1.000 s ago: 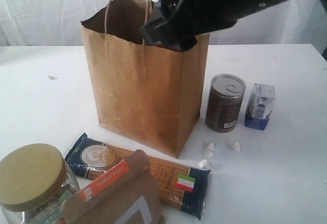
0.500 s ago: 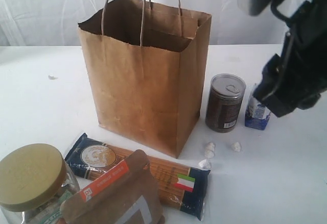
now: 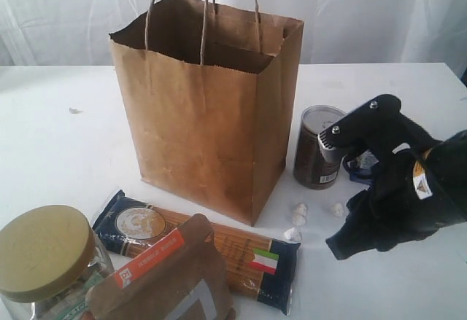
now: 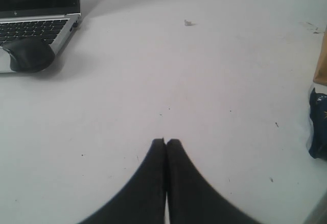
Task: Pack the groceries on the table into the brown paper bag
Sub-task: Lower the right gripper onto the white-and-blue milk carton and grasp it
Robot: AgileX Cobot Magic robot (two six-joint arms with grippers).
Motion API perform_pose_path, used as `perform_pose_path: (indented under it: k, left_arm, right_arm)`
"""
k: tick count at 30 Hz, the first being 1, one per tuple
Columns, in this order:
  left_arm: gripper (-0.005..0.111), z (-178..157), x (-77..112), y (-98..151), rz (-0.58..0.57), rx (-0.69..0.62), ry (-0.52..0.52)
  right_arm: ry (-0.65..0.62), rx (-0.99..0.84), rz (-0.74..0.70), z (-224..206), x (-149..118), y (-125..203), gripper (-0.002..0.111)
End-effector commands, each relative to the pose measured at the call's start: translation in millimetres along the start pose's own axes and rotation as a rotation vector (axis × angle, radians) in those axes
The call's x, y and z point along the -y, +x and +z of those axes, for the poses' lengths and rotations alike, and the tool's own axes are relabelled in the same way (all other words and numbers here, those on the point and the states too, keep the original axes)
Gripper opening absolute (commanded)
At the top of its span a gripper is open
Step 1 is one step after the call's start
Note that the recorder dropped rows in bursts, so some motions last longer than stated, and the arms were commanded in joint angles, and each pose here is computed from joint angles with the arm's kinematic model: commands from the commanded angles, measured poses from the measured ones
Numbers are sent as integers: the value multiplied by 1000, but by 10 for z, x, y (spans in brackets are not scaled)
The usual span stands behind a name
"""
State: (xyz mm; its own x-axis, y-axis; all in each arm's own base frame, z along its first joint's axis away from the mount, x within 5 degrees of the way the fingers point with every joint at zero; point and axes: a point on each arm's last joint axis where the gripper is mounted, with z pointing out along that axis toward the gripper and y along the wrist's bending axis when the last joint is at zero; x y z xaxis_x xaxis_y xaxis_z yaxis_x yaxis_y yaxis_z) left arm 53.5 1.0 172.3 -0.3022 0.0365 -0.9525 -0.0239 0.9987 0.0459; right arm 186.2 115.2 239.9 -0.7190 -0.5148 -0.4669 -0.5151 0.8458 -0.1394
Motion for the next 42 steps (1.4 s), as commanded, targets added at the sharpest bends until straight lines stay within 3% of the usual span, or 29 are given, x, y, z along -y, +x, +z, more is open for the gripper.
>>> perform_pose_path:
  k: [1,8,16,21,24,29,32,35,38,42]
  left_arm:
    - [0,1,2,6,-8,6,1]
    - [0,1,2,6,-8,6,1]
    - [0,1,2,6,-8,6,1]
    - [0,1,2,6,-8,6,1]
    - [0,1,2,6,-8,6,1]
    - [0,1,2,6,-8,6,1]
    - [0,1,2,6,-8,6,1]
    - [0,1,2,6,-8,6,1]
    - [0,1,2,6,-8,6,1]
    - [0,1,2,6,-8,6,1]
  right_arm:
    - [8,13,21,87,1,78,35]
    - [104,23,209,132,256,73,36]
    - [113,-115,443,492,517,166,36]
    - [104,-83,405,494,564,36,36]
    - [204,-64,254,436,673,-18,36]
    - [275,-58,212,394,739,-22,36]
    - [290,-25,165,391,757,-56,43]
    - [270,78,163,394,747,-150,58]
    - [198,231,257,406,703,-285,72]
    - [197,289,467,428,773,-410,73]
